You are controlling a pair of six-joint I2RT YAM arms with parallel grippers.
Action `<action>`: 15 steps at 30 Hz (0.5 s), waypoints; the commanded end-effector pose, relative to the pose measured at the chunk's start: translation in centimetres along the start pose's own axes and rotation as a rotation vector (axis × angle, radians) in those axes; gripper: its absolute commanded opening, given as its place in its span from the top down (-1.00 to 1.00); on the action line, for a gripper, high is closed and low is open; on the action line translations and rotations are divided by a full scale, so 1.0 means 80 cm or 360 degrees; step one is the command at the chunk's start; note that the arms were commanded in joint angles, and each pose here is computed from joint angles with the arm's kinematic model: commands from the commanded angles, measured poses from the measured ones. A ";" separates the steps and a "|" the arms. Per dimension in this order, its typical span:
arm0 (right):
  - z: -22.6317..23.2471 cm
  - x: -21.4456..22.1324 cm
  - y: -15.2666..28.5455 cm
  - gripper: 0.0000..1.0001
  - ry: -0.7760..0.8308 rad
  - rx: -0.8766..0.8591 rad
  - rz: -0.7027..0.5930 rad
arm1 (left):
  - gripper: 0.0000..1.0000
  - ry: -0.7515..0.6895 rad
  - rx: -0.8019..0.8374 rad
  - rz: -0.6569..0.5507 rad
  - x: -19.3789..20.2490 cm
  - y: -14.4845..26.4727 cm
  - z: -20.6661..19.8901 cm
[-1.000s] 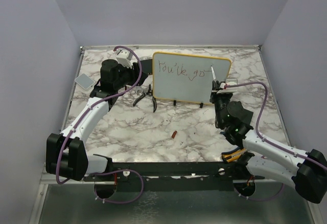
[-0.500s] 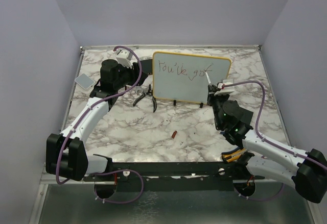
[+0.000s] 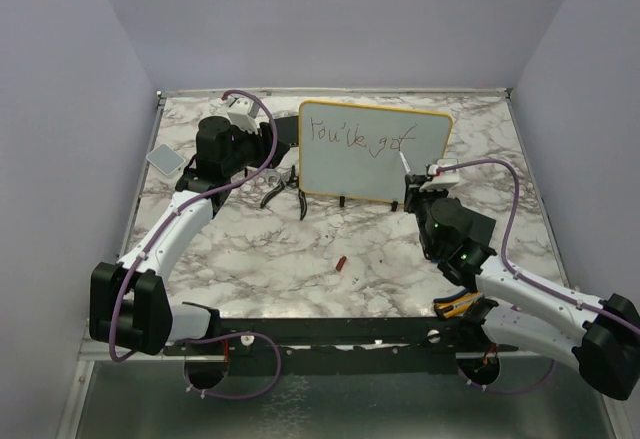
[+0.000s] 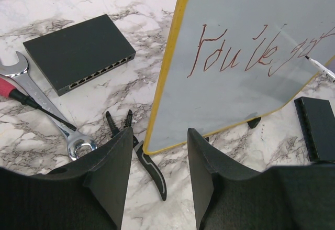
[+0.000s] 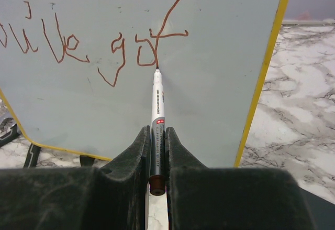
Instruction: Write a sentence on the whiteboard
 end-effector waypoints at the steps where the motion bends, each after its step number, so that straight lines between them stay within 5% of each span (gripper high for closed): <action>1: -0.011 0.017 0.005 0.99 0.0002 0.0075 0.0080 | 0.05 -0.0030 -0.0027 -0.0048 -0.007 0.007 0.002; 15: -0.018 0.019 0.005 0.99 0.0011 0.0191 0.0076 | 0.04 -0.0029 -0.0029 -0.0046 -0.006 0.007 0.002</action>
Point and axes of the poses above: each gripper's point midway between its finger pads, its own y axis back along the fingers, its own z axis along the line the jaws close on, x = y × z, the point moved 9 cm from there along y, back along the fingers, and after that the axes turned 12 degrees about -y, right-handed, at the moved point
